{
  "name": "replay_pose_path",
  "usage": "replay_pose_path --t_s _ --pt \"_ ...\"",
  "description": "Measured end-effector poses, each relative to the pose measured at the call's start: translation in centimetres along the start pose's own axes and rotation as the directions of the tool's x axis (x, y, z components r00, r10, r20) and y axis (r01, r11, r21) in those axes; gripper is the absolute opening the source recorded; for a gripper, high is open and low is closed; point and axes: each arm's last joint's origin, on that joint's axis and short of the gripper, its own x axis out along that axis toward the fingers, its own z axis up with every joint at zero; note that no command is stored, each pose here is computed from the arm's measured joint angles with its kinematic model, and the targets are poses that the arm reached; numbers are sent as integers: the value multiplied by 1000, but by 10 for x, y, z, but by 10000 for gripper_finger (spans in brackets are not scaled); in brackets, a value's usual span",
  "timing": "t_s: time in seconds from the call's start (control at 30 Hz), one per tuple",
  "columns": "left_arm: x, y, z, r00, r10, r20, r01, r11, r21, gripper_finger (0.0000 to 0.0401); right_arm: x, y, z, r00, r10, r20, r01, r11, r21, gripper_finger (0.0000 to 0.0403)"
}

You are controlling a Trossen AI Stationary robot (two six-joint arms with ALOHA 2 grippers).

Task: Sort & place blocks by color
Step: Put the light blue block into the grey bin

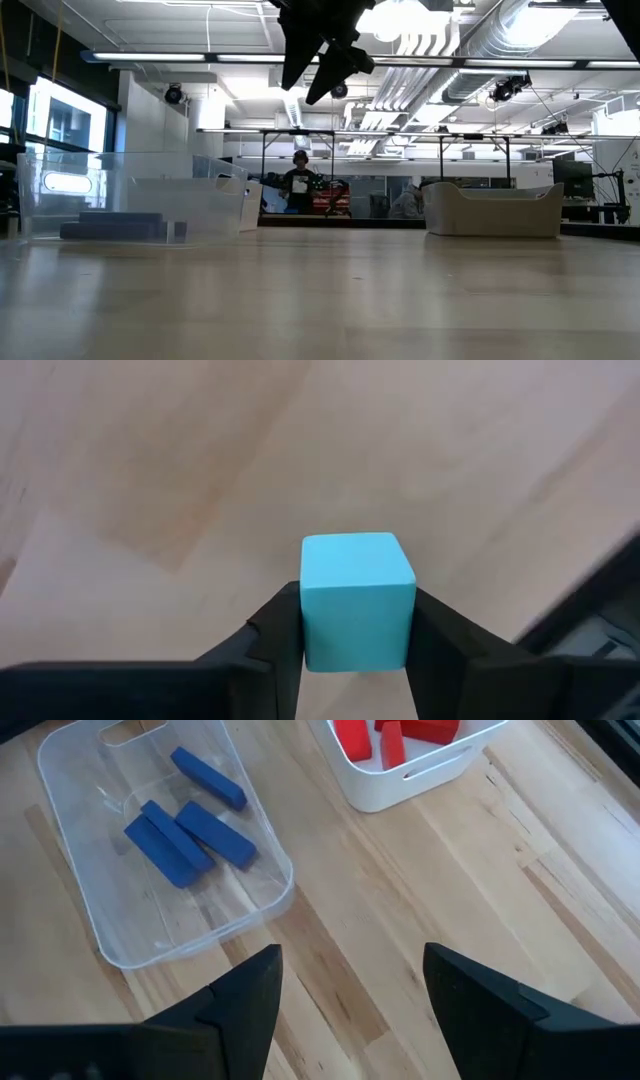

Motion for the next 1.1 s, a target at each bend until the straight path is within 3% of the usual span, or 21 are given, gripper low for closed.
replay_pose_path --t_s 0.13,0.5,0.9,1.1 --pt "-10 -4 6 997 -41 62 37 998 56 112 0 0 0 1000 10 -6 -10 1000 5 233" --pt "-50 0 32 957 -157 244 110 974 196 113 -1 6 0 981 180 -69 -176 982 65 233" --pt "-101 22 78 865 -227 448 81 943 323 114 -1 10 9 950 310 -25 -306 945 113 233" --pt "-125 40 100 826 -245 508 50 929 367 114 0 3 19 912 411 -18 -400 896 192 233"
